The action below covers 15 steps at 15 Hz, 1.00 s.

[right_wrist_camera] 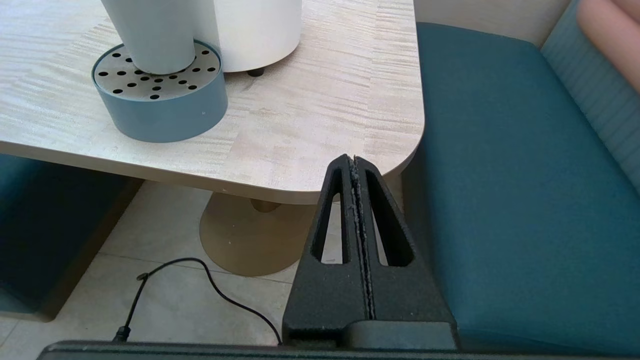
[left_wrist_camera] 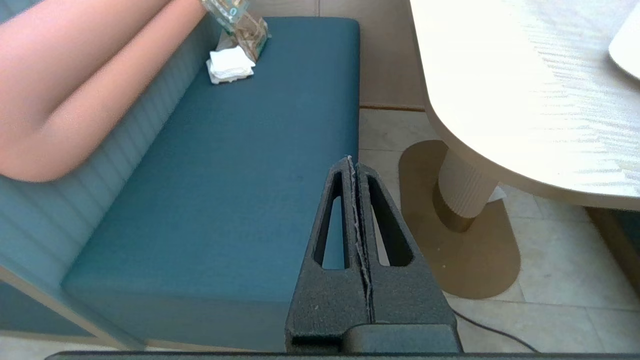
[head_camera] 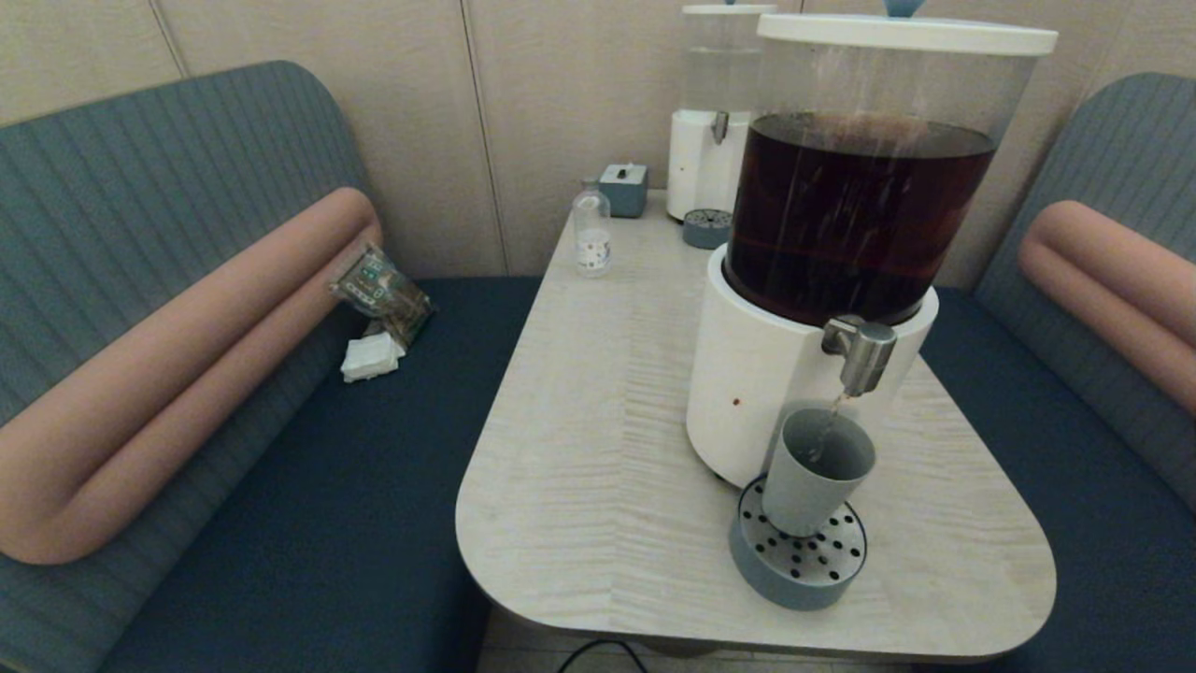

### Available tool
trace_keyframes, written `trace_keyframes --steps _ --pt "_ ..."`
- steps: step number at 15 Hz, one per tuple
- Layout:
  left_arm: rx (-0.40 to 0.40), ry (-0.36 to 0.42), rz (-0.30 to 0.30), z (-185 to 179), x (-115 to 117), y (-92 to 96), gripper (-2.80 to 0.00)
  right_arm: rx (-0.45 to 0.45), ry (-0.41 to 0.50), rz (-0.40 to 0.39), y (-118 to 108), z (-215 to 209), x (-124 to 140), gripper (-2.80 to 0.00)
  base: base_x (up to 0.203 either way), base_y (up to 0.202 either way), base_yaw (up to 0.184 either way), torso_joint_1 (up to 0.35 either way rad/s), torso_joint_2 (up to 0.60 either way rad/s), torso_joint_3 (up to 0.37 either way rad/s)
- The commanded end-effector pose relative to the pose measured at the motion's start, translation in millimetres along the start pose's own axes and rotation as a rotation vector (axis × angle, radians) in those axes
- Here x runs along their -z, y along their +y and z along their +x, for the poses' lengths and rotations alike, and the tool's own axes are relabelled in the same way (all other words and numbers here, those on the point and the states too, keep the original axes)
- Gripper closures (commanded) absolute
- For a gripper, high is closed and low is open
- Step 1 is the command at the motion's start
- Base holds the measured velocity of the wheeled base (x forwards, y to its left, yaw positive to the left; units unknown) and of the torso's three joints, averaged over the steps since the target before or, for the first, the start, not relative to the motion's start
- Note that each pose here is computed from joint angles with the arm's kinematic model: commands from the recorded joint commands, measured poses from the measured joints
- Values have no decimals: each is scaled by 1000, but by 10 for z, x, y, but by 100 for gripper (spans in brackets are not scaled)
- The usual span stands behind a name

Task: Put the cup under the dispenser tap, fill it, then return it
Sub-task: Turn off the faucet

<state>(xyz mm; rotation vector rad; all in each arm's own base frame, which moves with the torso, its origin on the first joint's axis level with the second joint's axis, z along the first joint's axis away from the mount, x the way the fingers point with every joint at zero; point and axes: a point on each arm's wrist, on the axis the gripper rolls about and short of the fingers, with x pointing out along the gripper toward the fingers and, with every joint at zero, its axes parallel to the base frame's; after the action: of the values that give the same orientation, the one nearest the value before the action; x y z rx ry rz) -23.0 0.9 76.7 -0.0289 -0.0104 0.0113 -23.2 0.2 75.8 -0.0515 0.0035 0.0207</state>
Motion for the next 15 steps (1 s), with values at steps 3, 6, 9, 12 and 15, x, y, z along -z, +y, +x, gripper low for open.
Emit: trace_keyframes --steps 3,6,9,12,15 --pt "-4 -1 -11 1 3 1 0 -1 -1 -1 0 -2 2 0 0 0 0 0 0 0" --pt "15 -99 -17 -97 -303 -9 0 -1 -1 -1 0 -2 2 0 0 0 0 0 0 0" --pt "110 -195 -11 -285 -991 -44 0 -1 -3 -1 0 -2 0 0 0 0 0 0 0 0" --pt "224 -96 -11 -21 -1644 -84 0 -1 -3 -1 0 -2 0 0 0 0 0 0 0 0" --pt "439 40 -14 461 -1993 -166 0 -1 -3 -1 0 -2 0 0 0 0 0 0 0 0"
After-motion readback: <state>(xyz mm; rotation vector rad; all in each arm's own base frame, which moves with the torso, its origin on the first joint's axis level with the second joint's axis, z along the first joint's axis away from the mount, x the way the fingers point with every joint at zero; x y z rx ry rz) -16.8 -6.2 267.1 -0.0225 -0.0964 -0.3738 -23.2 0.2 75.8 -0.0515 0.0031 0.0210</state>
